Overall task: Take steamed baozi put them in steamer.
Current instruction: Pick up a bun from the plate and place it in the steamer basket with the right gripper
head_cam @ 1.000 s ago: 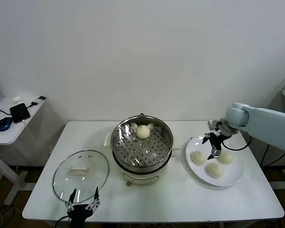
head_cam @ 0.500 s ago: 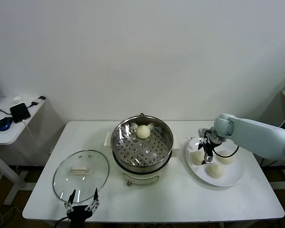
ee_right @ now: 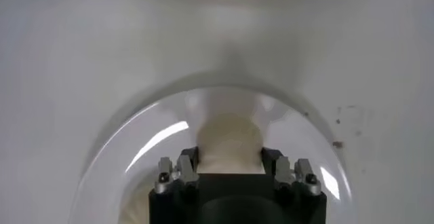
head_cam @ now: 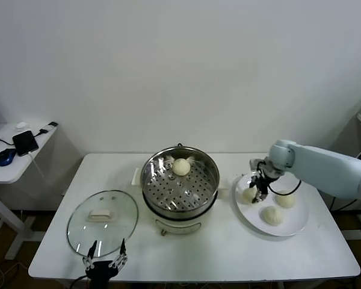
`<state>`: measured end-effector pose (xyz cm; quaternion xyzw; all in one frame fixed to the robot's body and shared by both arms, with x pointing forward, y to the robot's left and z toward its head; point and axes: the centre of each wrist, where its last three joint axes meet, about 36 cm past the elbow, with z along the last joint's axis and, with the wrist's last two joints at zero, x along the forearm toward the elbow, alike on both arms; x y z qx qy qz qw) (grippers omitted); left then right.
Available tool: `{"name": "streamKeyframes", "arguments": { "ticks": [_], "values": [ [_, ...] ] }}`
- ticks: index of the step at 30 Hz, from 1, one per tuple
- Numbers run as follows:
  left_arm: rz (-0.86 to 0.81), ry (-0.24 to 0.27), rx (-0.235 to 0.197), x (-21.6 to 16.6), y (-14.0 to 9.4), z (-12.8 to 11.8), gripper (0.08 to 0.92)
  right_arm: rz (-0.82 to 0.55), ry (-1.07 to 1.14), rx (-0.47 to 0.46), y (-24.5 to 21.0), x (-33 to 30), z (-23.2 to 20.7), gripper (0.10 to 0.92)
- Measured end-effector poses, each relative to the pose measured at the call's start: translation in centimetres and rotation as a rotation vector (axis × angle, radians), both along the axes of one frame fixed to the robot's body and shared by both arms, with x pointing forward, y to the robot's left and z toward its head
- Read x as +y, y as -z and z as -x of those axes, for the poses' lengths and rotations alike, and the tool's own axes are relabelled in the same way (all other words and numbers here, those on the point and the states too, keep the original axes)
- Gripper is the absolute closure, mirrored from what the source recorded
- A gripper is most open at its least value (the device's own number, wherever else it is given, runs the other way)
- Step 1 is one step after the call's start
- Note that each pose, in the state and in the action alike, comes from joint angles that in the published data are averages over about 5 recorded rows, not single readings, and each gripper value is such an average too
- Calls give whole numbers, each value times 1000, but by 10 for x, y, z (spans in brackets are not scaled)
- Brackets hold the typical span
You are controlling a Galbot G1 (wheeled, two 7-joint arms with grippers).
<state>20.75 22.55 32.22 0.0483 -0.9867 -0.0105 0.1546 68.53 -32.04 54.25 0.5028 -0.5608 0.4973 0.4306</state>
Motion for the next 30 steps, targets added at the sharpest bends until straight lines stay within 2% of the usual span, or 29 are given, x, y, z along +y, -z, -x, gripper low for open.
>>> {"name": "streamKeyframes", "arguments": {
  "ticks": [8,13,20,30],
  "values": [
    [-1,19,-9,-1,-6,-4,177,-87,-57,-84,-135,68,-15,403],
    [0,26,-19,-1,-9,-7,177,-157,-113,-102,-178,144,2,403],
    [-2,29,-25,0,-12,-6,177,-175,-158,-87,-171,232,30,403],
    [-4,29,-27,0,-15,-2,177,-140,-138,-76,-104,297,43,403]
  ]
}}
